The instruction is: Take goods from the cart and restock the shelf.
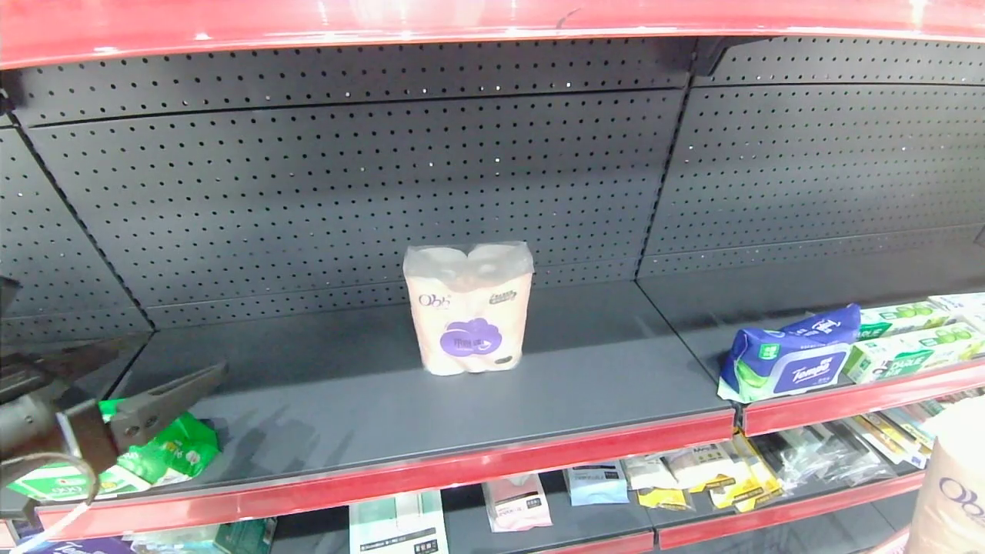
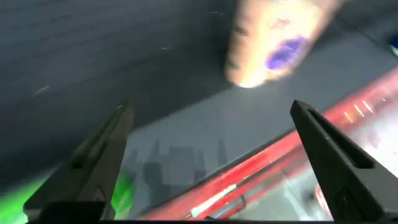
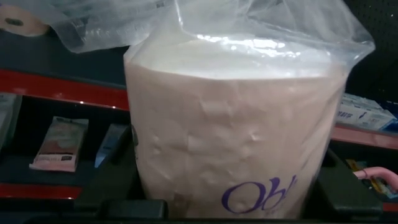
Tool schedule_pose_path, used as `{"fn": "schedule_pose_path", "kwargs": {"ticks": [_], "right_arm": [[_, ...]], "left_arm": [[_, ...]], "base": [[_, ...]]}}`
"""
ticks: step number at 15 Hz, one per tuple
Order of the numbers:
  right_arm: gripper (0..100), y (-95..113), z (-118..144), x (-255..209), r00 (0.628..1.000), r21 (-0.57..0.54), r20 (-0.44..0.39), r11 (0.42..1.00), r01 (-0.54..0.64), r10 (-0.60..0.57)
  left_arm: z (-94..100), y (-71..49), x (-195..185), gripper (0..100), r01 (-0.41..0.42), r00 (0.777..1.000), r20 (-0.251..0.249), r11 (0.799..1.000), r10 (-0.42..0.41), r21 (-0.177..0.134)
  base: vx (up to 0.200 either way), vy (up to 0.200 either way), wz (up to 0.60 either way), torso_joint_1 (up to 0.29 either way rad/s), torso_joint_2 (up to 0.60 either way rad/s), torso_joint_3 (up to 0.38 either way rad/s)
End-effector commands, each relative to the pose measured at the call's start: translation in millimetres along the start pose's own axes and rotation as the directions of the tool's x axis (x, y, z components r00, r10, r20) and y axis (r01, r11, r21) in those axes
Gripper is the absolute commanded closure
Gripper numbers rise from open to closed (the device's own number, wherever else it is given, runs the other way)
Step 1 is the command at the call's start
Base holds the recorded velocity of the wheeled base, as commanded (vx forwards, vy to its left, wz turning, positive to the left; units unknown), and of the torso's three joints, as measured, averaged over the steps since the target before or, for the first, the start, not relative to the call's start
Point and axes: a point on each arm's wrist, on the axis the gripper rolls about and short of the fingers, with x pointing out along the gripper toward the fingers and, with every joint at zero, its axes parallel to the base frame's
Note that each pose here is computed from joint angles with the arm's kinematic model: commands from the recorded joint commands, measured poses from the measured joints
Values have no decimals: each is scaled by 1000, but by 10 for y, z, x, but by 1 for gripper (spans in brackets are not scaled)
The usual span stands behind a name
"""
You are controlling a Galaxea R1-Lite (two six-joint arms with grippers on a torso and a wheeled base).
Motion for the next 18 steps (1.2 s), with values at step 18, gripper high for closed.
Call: {"fn": "schedule_pose_path", "kwargs": {"ticks": [18], "right_arm": [[100,-4,-23,-16,1000,-6,-10,1000,21,-21]], "left_arm": [[-267,332,2279,0,544,826,19,804,-564,238]], "base": [[0,0,0,0,0,0]]}}
